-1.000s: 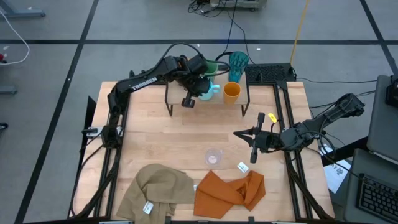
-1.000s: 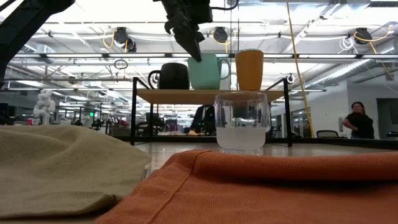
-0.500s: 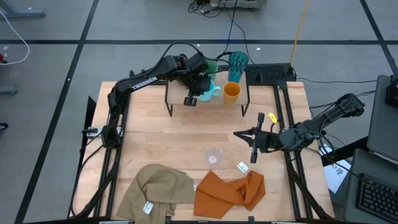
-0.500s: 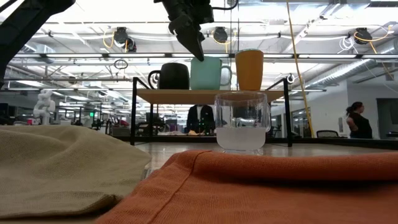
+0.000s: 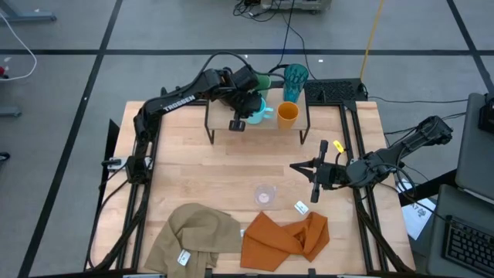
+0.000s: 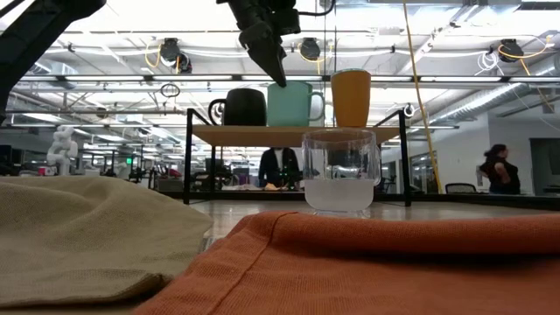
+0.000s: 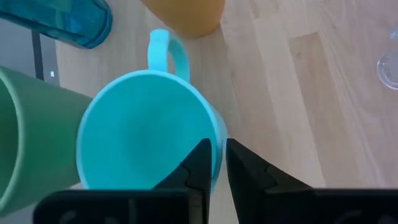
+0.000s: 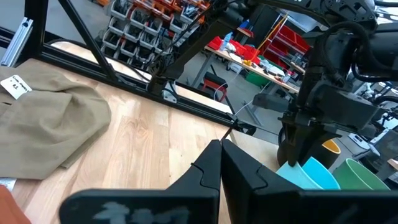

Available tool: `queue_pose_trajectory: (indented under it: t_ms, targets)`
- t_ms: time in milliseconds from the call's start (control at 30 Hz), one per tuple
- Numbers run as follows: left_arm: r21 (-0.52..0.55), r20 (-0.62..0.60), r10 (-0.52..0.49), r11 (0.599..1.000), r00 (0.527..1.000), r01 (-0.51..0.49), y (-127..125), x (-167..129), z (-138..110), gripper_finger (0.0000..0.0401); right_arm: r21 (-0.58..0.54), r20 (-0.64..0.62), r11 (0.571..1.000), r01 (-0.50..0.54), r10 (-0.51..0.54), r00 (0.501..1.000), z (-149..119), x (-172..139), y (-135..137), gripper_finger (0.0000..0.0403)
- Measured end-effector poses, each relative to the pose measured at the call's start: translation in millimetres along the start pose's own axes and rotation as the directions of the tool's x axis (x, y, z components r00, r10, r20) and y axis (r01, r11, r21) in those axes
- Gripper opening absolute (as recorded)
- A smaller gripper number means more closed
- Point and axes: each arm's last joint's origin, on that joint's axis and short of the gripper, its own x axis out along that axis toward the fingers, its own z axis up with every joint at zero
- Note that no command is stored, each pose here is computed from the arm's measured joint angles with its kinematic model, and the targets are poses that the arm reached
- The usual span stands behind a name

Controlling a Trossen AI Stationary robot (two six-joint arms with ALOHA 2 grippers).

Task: Stack small to large cups/mugs on shelf
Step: Put the light blue mug on the shelf, then put the transparent mug on the shelf

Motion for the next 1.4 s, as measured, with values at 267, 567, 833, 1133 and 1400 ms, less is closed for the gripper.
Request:
queue_pose_trajectory:
  t_ms: [267,567,833,1133,1400]
  targets:
    - [0.013,-0.018,0.018,1.000,1.000,-0.018,-5,-1,2,0.0052,-0.001,0.001,1.000,0.000,0.000,1.000,0,0,0,0.0000]
    - [-0.005,0.001,0.020,1.000,1.000,-0.020,-5,-5,3,0.0073,0.004,-0.001,1.000,0.000,0.000,1.000,0,0,0,0.0000]
    - [-0.030,-0.003,0.035,0.999,0.999,-0.035,-5,-5,4,0.0177,-0.003,-0.009,1.000,-0.003,0.003,1.000,-1,0,0,0.0000]
    - [-0.037,0.031,0.062,0.998,0.998,-0.060,-38,-57,11,0.0210,-0.005,-0.009,1.000,-0.003,0.003,1.000,-1,0,0,0.0000]
    - [-0.167,0.168,0.131,0.981,0.977,-0.103,-108,-188,-19,0.0189,-0.007,0.001,1.000,0.000,0.000,1.000,0,0,0,0.0000]
